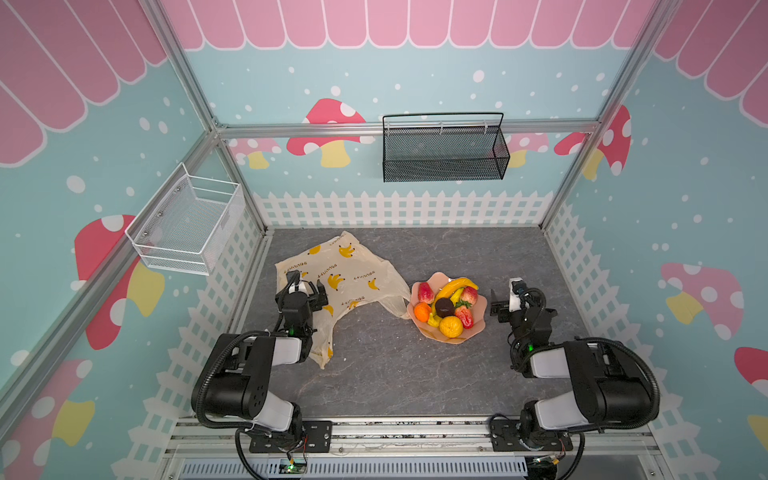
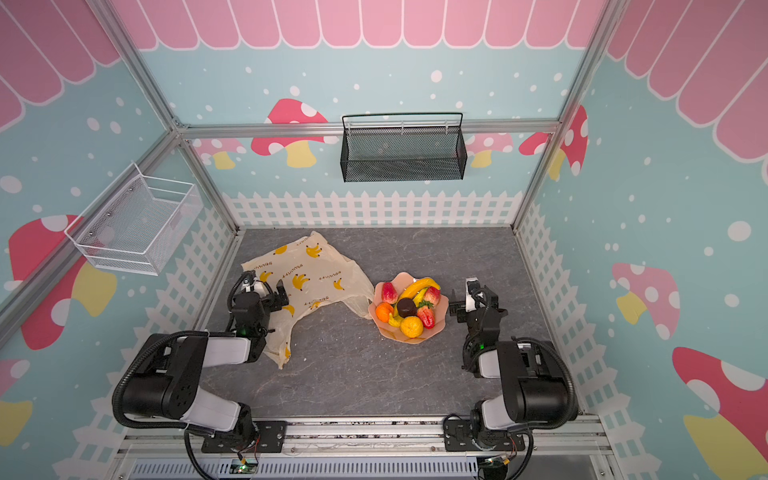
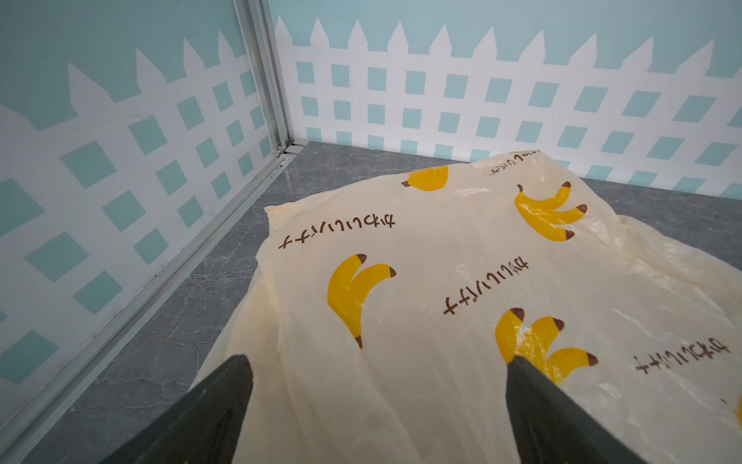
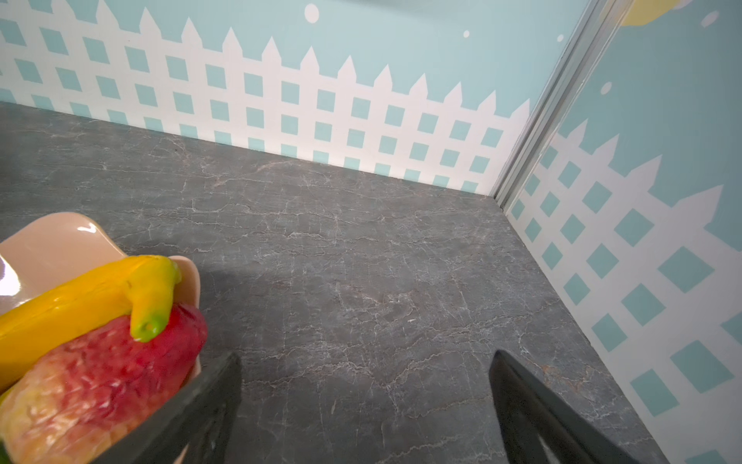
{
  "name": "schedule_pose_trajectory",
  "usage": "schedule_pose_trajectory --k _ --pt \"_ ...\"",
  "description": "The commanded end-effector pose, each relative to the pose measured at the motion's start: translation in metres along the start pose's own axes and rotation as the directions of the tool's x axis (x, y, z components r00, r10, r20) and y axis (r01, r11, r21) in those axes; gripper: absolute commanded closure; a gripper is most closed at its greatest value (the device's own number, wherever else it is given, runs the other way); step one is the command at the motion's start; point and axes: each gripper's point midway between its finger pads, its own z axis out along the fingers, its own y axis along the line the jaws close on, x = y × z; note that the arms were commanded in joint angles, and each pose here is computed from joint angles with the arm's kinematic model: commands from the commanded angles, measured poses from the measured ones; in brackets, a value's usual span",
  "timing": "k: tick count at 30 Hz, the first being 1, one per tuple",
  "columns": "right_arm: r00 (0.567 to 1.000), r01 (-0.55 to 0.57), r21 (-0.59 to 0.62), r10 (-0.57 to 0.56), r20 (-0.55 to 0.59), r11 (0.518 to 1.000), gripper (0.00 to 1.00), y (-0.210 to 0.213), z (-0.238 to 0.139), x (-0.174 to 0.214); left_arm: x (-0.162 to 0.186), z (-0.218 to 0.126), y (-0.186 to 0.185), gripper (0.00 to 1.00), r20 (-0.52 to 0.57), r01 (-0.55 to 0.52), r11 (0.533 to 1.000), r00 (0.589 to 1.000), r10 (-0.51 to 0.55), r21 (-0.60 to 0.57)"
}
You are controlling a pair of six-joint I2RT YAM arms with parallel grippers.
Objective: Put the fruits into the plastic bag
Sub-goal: 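Reach the left gripper toward the banana-print bag while the right nears the bowl, then grasp the bag's handle edge with the left gripper and lift it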
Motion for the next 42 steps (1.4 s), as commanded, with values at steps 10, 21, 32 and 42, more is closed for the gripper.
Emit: schedule_pose_trajectory --k 10,21,32,42 --pt "0.997 -0.072 -0.045 0.074 0.039 0.996 0.03 -0.002 -0.037 -0.06 -0.1 -0.069 -0.018 0.0 0.152 0.039 0.987 0.986 -0.063 0.155" --pt "0.907 -0.307 -0.152 0.241 -0.345 0.939 0.03 0.024 -0.04 -0.046 -0.126 -0.13 -0.079 0.06 -0.22 -0.085 0.908 0.957 0.189 0.41" --pt "0.756 -0.596 -0.369 0.344 -0.556 0.713 0.03 0.086 -0.053 -0.067 -0.061 -0.129 -0.135 0.09 -0.45 -0.299 0.786 0.686 0.571 0.542" --pt "0.749 -0.612 -0.389 0.345 -0.566 0.689 0.03 0.089 -0.077 -0.081 -0.001 -0.108 -0.127 0.12 -0.615 -0.391 0.747 0.423 0.665 0.538"
